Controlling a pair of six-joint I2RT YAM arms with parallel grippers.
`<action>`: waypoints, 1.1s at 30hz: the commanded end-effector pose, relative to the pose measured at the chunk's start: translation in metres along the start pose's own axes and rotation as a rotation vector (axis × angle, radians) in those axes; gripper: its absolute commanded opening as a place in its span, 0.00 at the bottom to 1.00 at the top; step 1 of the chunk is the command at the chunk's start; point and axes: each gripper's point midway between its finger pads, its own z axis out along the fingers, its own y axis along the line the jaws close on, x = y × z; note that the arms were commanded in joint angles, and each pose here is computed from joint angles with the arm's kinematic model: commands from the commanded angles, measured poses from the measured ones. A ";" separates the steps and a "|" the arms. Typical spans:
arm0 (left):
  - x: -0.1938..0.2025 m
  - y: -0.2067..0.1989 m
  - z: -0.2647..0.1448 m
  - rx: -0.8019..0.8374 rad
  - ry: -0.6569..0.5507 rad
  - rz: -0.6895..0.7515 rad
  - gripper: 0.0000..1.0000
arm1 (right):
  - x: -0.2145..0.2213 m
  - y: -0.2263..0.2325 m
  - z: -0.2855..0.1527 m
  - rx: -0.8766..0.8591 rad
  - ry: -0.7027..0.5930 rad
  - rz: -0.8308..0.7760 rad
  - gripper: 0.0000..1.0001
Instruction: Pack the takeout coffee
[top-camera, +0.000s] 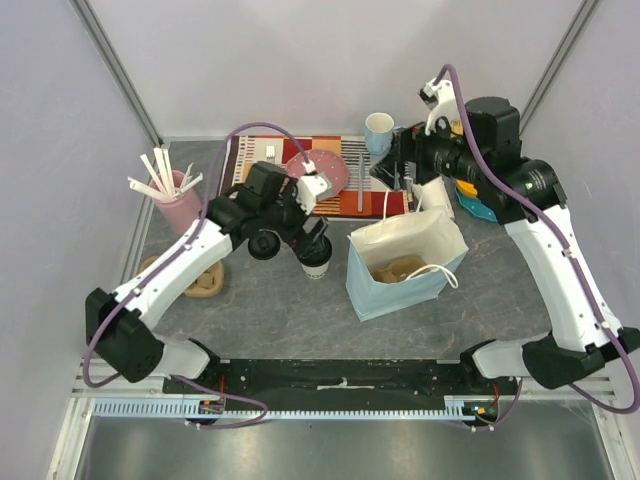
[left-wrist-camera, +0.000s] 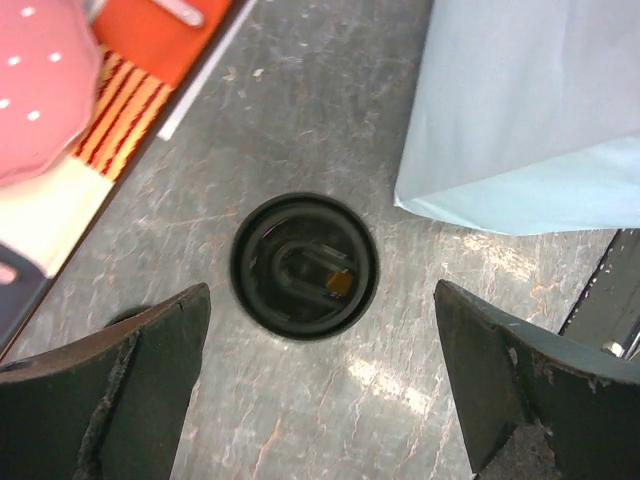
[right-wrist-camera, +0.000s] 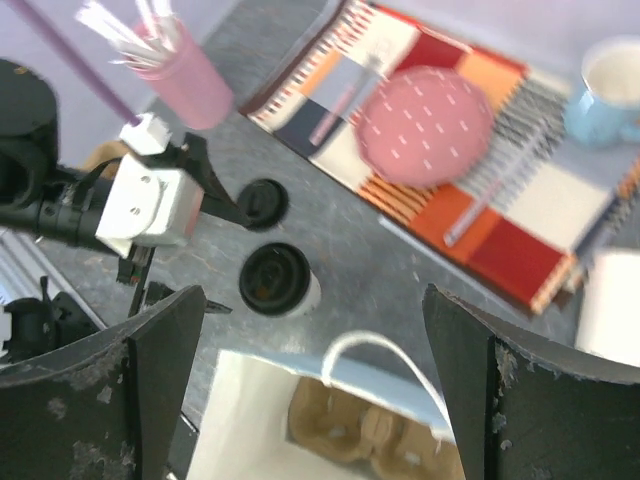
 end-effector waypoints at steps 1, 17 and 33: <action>-0.012 0.022 -0.048 -0.061 -0.093 -0.161 1.00 | -0.030 0.058 0.010 -0.308 -0.079 -0.257 0.98; 0.101 0.101 -0.116 -0.456 -0.067 -0.497 1.00 | 0.142 0.109 0.113 -0.468 0.432 -0.773 0.90; 0.115 0.090 -0.112 -0.433 -0.073 -0.499 1.00 | 0.220 0.089 0.152 -0.510 0.568 -0.917 0.58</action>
